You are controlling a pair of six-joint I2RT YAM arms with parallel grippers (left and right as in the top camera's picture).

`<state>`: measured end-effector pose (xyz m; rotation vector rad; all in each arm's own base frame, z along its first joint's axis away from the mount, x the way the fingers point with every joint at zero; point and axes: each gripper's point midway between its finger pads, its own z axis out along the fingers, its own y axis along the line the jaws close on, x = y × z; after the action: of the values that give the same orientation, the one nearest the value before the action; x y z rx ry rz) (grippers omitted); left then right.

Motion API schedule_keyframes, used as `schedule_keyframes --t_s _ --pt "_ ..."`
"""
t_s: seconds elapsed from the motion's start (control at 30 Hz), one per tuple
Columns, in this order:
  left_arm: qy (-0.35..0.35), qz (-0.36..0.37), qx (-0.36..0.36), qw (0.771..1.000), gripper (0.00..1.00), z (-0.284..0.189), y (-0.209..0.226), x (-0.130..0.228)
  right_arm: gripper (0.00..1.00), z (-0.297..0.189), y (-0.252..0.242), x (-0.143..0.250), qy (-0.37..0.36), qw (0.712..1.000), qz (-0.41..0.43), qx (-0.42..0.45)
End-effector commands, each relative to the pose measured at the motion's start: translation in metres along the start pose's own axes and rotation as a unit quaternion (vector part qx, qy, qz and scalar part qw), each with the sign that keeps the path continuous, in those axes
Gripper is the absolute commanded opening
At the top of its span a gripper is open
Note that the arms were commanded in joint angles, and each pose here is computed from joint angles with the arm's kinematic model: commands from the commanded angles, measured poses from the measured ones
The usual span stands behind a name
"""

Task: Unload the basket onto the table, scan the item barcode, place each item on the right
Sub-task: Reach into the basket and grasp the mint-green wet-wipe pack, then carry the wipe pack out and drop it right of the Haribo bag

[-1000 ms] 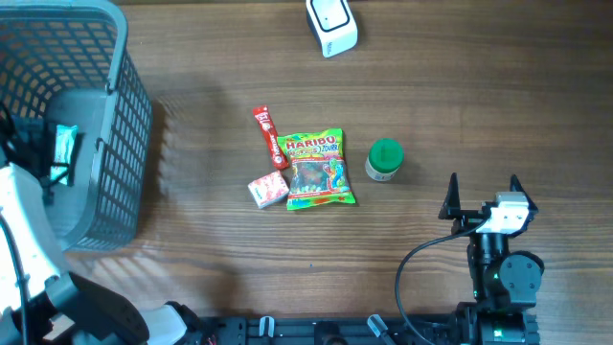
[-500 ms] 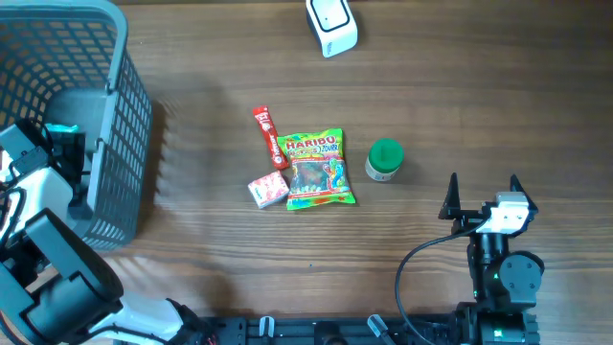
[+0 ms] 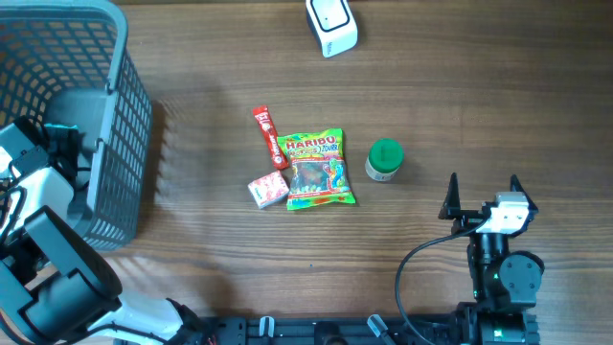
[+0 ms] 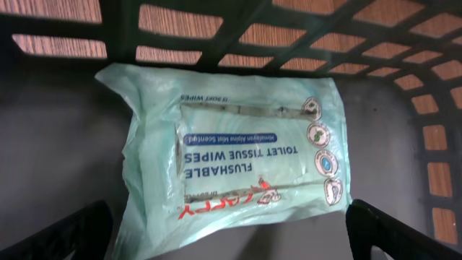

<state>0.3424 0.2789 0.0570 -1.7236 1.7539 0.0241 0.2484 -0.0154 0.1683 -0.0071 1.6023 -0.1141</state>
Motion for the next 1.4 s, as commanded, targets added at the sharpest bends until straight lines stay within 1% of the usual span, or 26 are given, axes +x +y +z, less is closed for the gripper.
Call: schedule_keyframes --t_s 0.0,0.13,0.17,0.2,0.23,0.27,0.3,0.37,0.43,0.5,0.6,0.67,0.73,0.8,0.83,0.9,0.97,1.0,1.03,1.1,1.13,1.17,1.23,1.27,1.37 --pt "-0.008 0.004 -0.021 1.000 1.00 0.012 0.015 -0.001 1.00 0.000 0.001 -0.002 -0.004 1.000 -0.004 -0.002" --pt "0.012 0.007 -0.041 0.999 1.00 0.030 0.028 0.014 1.00 0.000 0.001 -0.002 -0.004 1.000 -0.005 -0.002" --pt "0.018 0.008 -0.049 0.999 0.93 0.037 0.033 0.019 1.00 0.000 0.001 -0.002 -0.004 1.000 -0.004 -0.002" --pt "0.022 0.009 -0.052 0.998 0.84 0.040 0.035 0.021 1.00 0.000 0.001 -0.002 -0.004 1.000 -0.005 -0.002" --pt "0.023 0.009 -0.054 0.998 0.55 0.041 0.036 0.022 1.00 0.000 0.001 -0.002 -0.004 1.000 -0.004 -0.002" --pt "0.023 0.009 -0.053 0.998 0.21 0.041 0.036 0.022 1.00 0.000 0.001 -0.002 -0.004 1.000 -0.004 -0.002" --pt "0.023 0.009 -0.051 0.998 0.05 0.039 0.035 0.022 1.00 0.000 0.001 -0.002 -0.004 1.000 -0.005 -0.002" --pt "0.027 0.007 -0.033 0.999 0.04 0.026 0.025 0.018 1.00 0.000 0.001 -0.002 -0.004 1.000 -0.004 -0.002" --pt "0.028 0.004 0.004 1.000 0.04 0.009 0.006 0.011 1.00 0.000 0.001 -0.002 -0.004 1.000 -0.005 -0.002" --pt "0.013 0.001 0.055 0.998 0.04 -0.020 -0.020 -0.004 1.00 0.000 0.001 -0.002 -0.004 1.000 -0.005 -0.002" --pt "-0.055 -0.005 0.149 0.987 0.04 -0.099 -0.061 -0.045 1.00 0.000 0.001 -0.002 -0.004 1.000 -0.005 -0.002" --pt "-0.112 -0.011 0.213 0.971 0.04 -0.166 -0.081 -0.071 1.00 0.000 0.001 -0.002 -0.004 1.000 -0.004 -0.002" --pt "-0.166 -0.024 0.277 0.946 0.04 -0.238 -0.092 -0.090 1.00 0.000 0.001 -0.002 -0.004 1.000 -0.004 -0.002" --pt "-0.189 -0.035 0.336 0.922 0.04 -0.296 -0.095 -0.092 1.00 0.000 0.001 -0.002 -0.004 1.000 -0.004 -0.002" --pt "-0.167 -0.012 0.389 0.906 0.04 -0.327 -0.105 -0.075 1.00 0.000 0.001 -0.002 -0.004 1.000 -0.004 -0.002" --pt "-0.079 0.045 0.467 0.879 0.04 -0.353 -0.129 -0.028 1.00 0.000 0.001 -0.002 -0.004 1.000 -0.004 -0.002" --pt "0.029 0.100 0.516 0.850 0.04 -0.366 -0.148 0.031 1.00 0.000 0.001 -0.002 -0.004 1.000 -0.005 -0.002" --pt "0.073 0.123 0.522 0.841 0.04 -0.367 -0.154 0.059 1.00 0.000 0.001 -0.002 -0.004 1.000 -0.005 -0.002" --pt "0.108 0.157 0.524 0.830 0.04 -0.366 -0.159 0.090 1.00 0.000 0.001 -0.002 -0.004 1.000 -0.005 -0.002" --pt "0.167 0.232 0.526 0.801 0.04 -0.365 -0.165 0.149 1.00 0.000 0.001 -0.002 -0.004 1.000 -0.005 -0.002" --pt "0.218 0.301 0.523 0.767 0.04 -0.362 -0.166 0.208 1.00 0.000 0.001 -0.002 -0.004 1.000 -0.004 -0.002" --pt "0.244 0.333 0.507 0.756 0.04 -0.356 -0.163 0.242 1.00 0.000 0.001 -0.002 -0.004 1.000 -0.005 -0.002" --pt "0.270 0.374 0.463 0.757 0.04 -0.334 -0.155 0.297 1.00 0.000 0.001 -0.002 -0.004 1.000 -0.005 -0.002" --pt "0.284 0.396 0.443 0.752 0.04 -0.323 -0.151 0.330 1.00 0.000 0.001 -0.002 -0.004 1.000 -0.005 -0.002" --pt "0.317 0.443 0.417 0.727 0.04 -0.299 -0.137 0.408 1.00 0.000 0.001 -0.002 -0.004 1.000 -0.004 -0.002"
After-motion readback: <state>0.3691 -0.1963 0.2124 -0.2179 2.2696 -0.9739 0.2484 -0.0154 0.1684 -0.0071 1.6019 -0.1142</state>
